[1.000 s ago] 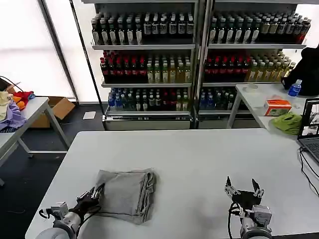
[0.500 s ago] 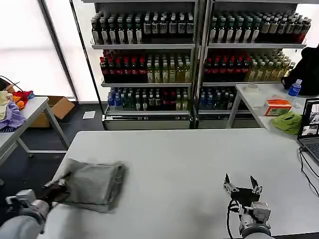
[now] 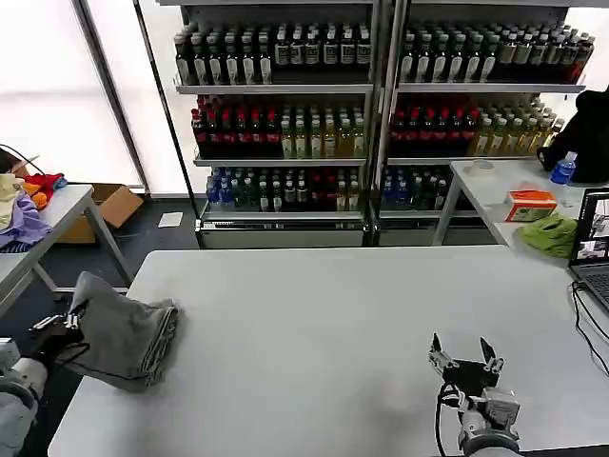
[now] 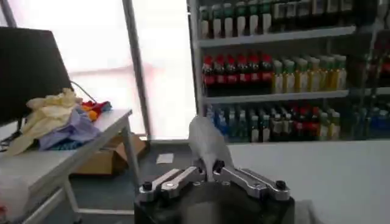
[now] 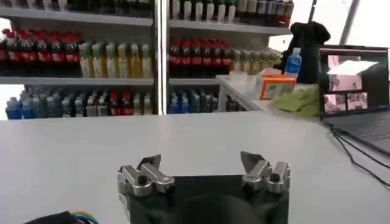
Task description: Fold and organize the clothes.
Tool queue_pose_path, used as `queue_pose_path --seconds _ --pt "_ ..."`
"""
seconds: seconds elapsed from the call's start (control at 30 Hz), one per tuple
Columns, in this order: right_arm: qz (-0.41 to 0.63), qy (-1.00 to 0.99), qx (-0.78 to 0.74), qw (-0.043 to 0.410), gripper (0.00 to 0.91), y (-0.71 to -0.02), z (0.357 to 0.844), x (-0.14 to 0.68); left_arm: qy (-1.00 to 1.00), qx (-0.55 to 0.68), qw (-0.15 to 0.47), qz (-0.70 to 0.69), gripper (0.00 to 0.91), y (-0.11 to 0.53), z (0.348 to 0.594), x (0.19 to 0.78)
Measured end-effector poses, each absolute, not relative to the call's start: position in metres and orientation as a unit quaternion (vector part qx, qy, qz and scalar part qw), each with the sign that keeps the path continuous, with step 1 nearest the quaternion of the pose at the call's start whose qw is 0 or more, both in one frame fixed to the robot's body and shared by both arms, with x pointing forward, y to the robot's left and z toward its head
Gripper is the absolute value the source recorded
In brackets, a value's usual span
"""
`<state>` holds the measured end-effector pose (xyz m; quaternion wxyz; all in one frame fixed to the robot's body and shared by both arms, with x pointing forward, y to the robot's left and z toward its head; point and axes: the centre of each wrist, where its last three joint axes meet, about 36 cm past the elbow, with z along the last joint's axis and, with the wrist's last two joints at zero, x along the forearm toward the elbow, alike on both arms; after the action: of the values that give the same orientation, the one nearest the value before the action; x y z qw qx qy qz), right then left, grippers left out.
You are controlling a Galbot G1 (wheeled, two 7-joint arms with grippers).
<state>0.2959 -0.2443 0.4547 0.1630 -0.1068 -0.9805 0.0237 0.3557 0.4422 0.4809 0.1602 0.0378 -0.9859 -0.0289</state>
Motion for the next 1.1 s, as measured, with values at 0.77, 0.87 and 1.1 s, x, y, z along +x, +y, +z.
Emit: queue_pose_path --seconds 0.77,0.87,1.1 --pt "0.029 -0.976 -0.140 0.165 0.907 -0.240 0.453 0.280 -0.966 -0.138 0.199 0.095 0.000 0.176 0.420 0.383" --pt "0.030 -0.976 -0.138 0.166 0.907 -0.238 0.452 0.281 -0.964 -0.147 0.199 0.101 0.212 0.163 0.419 0.387" --pt "0.032 -0.976 -0.133 0.168 0.907 -0.236 0.448 0.285 -0.958 -0.173 0.186 0.136 0.907 0.142 0.416 0.392"
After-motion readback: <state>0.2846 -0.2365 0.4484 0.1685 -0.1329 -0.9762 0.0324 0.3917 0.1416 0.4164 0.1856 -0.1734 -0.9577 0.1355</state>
